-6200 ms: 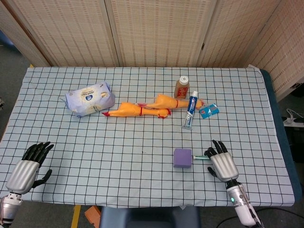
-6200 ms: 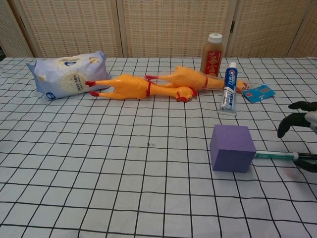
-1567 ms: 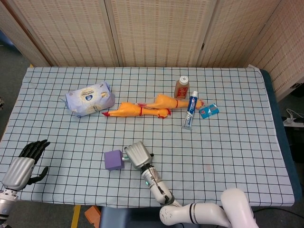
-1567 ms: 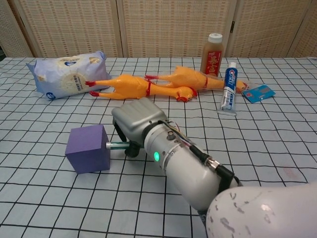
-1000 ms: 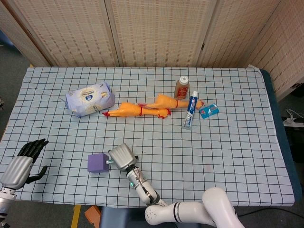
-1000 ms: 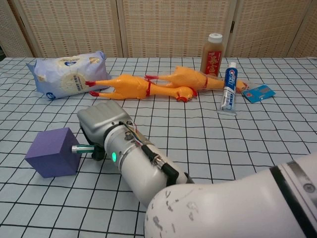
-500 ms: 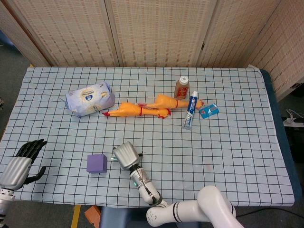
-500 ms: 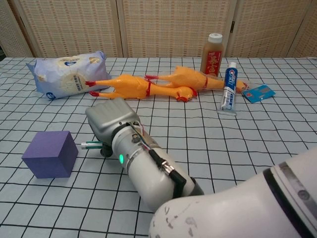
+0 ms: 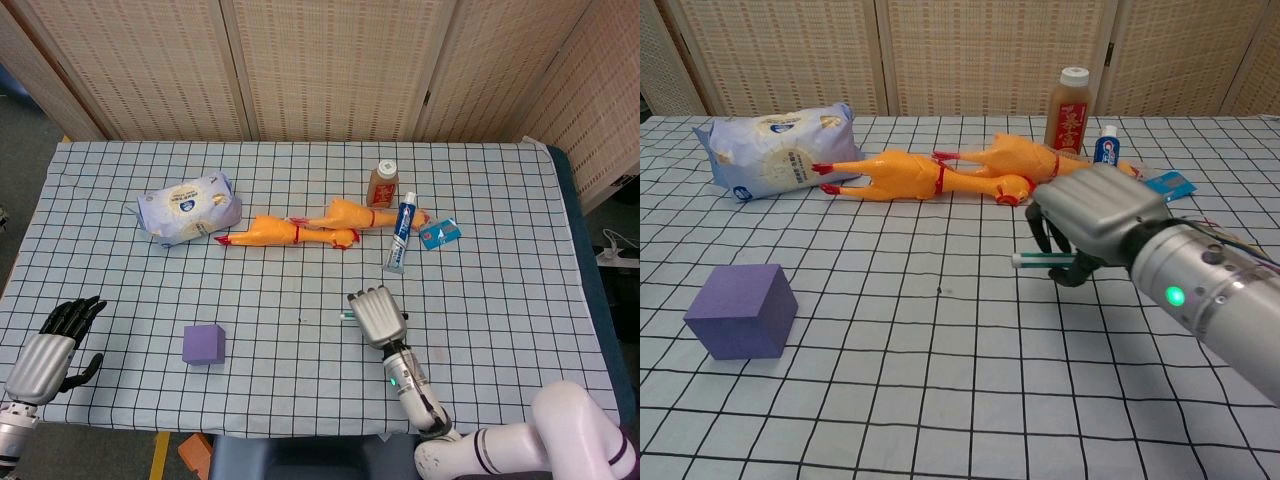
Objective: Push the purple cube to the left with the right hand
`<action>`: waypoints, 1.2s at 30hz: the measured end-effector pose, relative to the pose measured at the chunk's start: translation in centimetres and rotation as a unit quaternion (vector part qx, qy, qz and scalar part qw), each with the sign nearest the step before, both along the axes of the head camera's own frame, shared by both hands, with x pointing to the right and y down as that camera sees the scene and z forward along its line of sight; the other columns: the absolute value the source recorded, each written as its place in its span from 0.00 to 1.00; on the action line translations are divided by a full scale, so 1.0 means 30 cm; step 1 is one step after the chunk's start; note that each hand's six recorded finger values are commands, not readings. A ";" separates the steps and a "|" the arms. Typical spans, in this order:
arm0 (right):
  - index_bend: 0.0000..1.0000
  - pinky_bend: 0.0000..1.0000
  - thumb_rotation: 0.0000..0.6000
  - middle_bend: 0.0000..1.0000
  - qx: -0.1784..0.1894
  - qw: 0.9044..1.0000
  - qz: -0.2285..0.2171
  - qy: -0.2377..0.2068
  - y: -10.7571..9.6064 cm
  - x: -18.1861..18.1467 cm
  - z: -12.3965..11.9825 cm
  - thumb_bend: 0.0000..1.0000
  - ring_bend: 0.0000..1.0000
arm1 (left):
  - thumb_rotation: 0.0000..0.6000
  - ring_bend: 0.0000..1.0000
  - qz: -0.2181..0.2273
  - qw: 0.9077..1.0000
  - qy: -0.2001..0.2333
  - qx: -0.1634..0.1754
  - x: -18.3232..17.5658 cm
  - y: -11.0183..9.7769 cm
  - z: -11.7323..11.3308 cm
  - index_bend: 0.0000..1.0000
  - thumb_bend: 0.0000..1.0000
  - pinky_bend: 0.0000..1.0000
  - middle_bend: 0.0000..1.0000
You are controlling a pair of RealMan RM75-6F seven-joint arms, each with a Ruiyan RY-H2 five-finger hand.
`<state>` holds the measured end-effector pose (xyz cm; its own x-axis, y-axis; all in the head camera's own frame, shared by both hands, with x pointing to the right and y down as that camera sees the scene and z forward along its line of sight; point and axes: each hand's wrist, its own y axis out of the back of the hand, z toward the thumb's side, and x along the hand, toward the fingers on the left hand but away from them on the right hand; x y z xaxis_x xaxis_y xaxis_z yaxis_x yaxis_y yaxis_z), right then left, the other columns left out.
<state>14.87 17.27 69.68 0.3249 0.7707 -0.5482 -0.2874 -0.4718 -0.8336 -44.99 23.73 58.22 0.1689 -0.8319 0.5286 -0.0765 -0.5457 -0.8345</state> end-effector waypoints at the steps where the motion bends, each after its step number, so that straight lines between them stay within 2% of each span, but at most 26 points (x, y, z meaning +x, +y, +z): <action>1: 0.95 0.64 1.00 0.79 -0.001 1.000 0.005 0.005 0.010 0.046 -0.001 0.30 0.58 | 1.00 0.00 0.001 1.000 -0.002 0.001 0.002 0.001 0.001 0.00 0.44 0.07 0.00; 4: 0.88 0.63 1.00 0.75 -0.009 1.000 0.026 0.013 0.045 0.179 -0.002 0.30 0.55 | 1.00 0.00 0.003 1.000 -0.006 0.002 0.009 0.005 0.004 0.00 0.44 0.07 0.00; 9: 0.64 0.59 1.00 0.51 -0.030 0.998 0.051 0.013 0.084 0.327 -0.002 0.30 0.42 | 1.00 0.00 0.004 1.000 -0.009 -0.002 0.015 0.007 0.015 0.00 0.44 0.07 0.00; 12: 0.39 0.55 1.00 0.35 -0.044 0.998 0.049 0.015 0.096 0.358 0.015 0.29 0.32 | 1.00 0.00 0.003 1.000 -0.010 -0.004 0.015 0.003 0.020 0.00 0.44 0.07 0.00; 14: 0.19 0.52 1.00 0.22 -0.056 0.997 0.046 0.019 0.103 0.371 0.030 0.27 0.24 | 1.00 0.00 0.002 1.000 -0.010 -0.004 0.013 0.000 0.022 0.00 0.44 0.07 0.00; 16: 0.05 0.49 1.00 0.12 -0.069 0.996 0.044 0.020 0.106 0.378 0.040 0.25 0.17 | 1.00 0.00 0.002 1.000 -0.011 -0.004 0.012 -0.001 0.022 0.00 0.44 0.07 0.00; 17: 0.01 0.46 1.00 0.07 -0.076 0.996 0.044 0.019 0.107 0.384 0.043 0.23 0.12 | 1.00 0.00 0.001 1.000 -0.012 -0.004 0.011 -0.001 0.022 0.00 0.44 0.07 0.00; 19: 0.00 0.43 1.00 0.02 -0.083 0.995 0.045 0.017 0.105 0.393 0.038 0.21 0.08 | 1.00 0.00 0.001 1.000 -0.012 -0.005 0.011 0.000 0.023 0.00 0.44 0.07 0.00; 22: 0.00 0.38 1.00 0.00 -0.083 0.995 0.048 0.009 0.104 0.407 0.009 0.18 0.05 | 1.00 0.00 0.002 1.000 -0.013 -0.005 0.011 0.001 0.023 0.00 0.44 0.07 0.00; 27: 0.00 0.30 1.00 0.00 -0.060 0.996 0.071 -0.018 0.098 0.460 -0.089 0.16 0.02 | 1.00 0.00 0.002 1.000 -0.014 -0.002 0.010 0.001 0.021 0.00 0.44 0.07 0.00; 30: 0.00 0.20 1.00 0.00 -0.021 0.995 0.088 -0.046 0.101 0.501 -0.165 0.16 0.00 | 1.00 0.00 0.005 1.000 -0.014 0.005 0.014 0.001 0.014 0.00 0.44 0.07 0.00; 32: 0.00 0.15 1.00 0.00 0.017 0.993 0.100 -0.066 0.108 0.540 -0.226 0.15 0.00 | 1.00 0.00 0.007 1.000 -0.014 0.011 0.016 0.002 0.009 0.00 0.44 0.07 0.00; 36: 0.00 0.11 1.00 0.00 0.091 0.984 0.122 -0.096 0.148 0.647 -0.335 0.15 0.00 | 1.00 0.00 0.012 0.999 -0.019 0.026 0.025 0.009 -0.004 0.00 0.44 0.07 0.00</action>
<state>34.27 21.71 59.64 0.2023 0.9180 -0.3411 -0.0128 -0.3458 -0.9382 -44.26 23.99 58.10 0.1705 -0.8546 0.4905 -0.0312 -0.5022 -0.8642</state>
